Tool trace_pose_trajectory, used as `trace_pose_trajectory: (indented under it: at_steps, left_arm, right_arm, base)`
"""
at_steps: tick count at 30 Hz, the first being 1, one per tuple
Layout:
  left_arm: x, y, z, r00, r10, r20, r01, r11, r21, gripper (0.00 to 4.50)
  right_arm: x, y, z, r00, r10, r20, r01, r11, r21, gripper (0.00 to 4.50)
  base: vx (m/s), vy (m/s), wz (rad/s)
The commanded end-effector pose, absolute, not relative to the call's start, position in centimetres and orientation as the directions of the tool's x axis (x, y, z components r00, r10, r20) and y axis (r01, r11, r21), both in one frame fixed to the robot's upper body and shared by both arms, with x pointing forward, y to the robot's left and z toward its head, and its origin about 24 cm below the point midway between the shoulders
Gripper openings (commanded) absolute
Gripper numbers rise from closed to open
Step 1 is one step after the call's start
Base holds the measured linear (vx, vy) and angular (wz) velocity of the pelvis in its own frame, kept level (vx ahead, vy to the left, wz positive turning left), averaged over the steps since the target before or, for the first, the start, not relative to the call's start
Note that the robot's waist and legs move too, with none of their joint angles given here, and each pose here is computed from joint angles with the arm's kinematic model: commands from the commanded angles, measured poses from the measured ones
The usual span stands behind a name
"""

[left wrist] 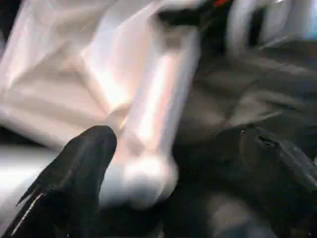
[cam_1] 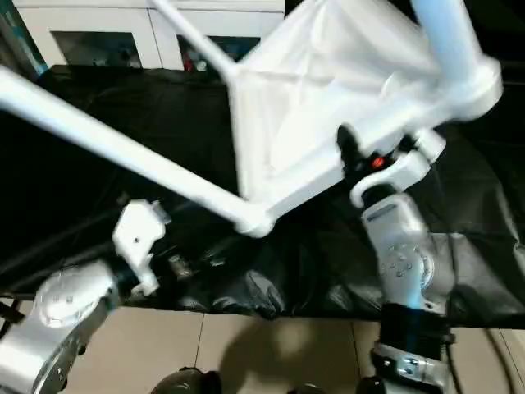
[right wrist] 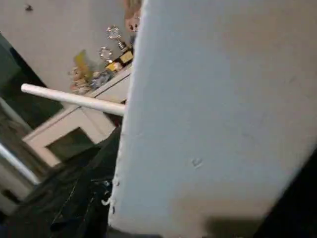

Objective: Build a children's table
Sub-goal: Flip table

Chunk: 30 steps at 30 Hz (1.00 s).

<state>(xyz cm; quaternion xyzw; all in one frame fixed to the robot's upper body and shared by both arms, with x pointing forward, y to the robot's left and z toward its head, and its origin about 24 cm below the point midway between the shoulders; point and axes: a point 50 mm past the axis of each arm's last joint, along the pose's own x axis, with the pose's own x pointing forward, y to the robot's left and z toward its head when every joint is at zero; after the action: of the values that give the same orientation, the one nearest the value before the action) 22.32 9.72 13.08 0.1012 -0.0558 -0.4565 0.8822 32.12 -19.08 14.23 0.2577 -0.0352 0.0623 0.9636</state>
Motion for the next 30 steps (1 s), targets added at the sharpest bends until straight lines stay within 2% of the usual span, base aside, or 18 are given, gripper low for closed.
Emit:
trace_pose_trajectory:
  at_steps: [1, 8, 13, 16, 26, 28, 30]
  left_arm:
    - [22.6, 9.7, 13.2, 0.581, -0.814, -0.012, 0.789, 0.56, 0.25, 4.5]
    - [23.7, 10.0, 14.6, 0.622, -0.783, 0.016, 0.737, 0.592, 0.325, 4.5]
    - [25.4, 10.6, 16.3, 0.711, -0.702, 0.036, 0.591, 0.625, 0.511, 4.5]
    - [26.2, 10.8, 16.9, 0.743, -0.668, 0.052, 0.533, 0.636, 0.558, 4.5]
    - [26.5, 10.3, 20.6, 0.679, -0.715, 0.165, 0.421, 0.564, 0.71, 4.5]
    - [26.4, 10.3, 21.3, 0.67, -0.721, 0.177, 0.393, 0.547, 0.739, 4.5]
    - [26.4, 10.3, 21.9, 0.663, -0.724, 0.191, 0.368, 0.537, 0.759, 4.5]
  right_arm:
    - [32.1, -19.6, 16.4, 0.988, 0.054, 0.146, -0.103, 0.932, 0.347, 1.98]
    - [32.2, -19.6, 16.7, 0.993, 0.029, 0.116, -0.054, 0.973, 0.223, 1.98]
    - [32.4, -18.9, 17.3, 0.995, -0.003, 0.097, 0.002, 1.0, 0.019, 1.98]
    - [32.4, -18.3, 17.2, 0.996, -0.012, 0.087, 0.015, 0.999, -0.036, 1.98]
    - [33.1, -16.3, 16.3, 0.999, -0.005, 0.042, 0.007, 0.998, -0.065, 1.98]
    - [33.3, -15.9, 15.9, 1.0, 0.021, 0.023, -0.019, 0.998, -0.066, 2.51]
    - [33.5, -15.5, 15.5, 0.999, 0.043, 0.005, -0.042, 0.996, -0.073, 2.7]
  base:
    - [0.0, 0.0, 0.0]
    - [0.0, 0.0, 0.0]
    - [0.0, 0.0, 0.0]
    - [0.0, 0.0, 0.0]
    - [0.0, 0.0, 0.0]
    - [0.0, 0.0, 0.0]
    - [0.0, 0.0, 0.0]
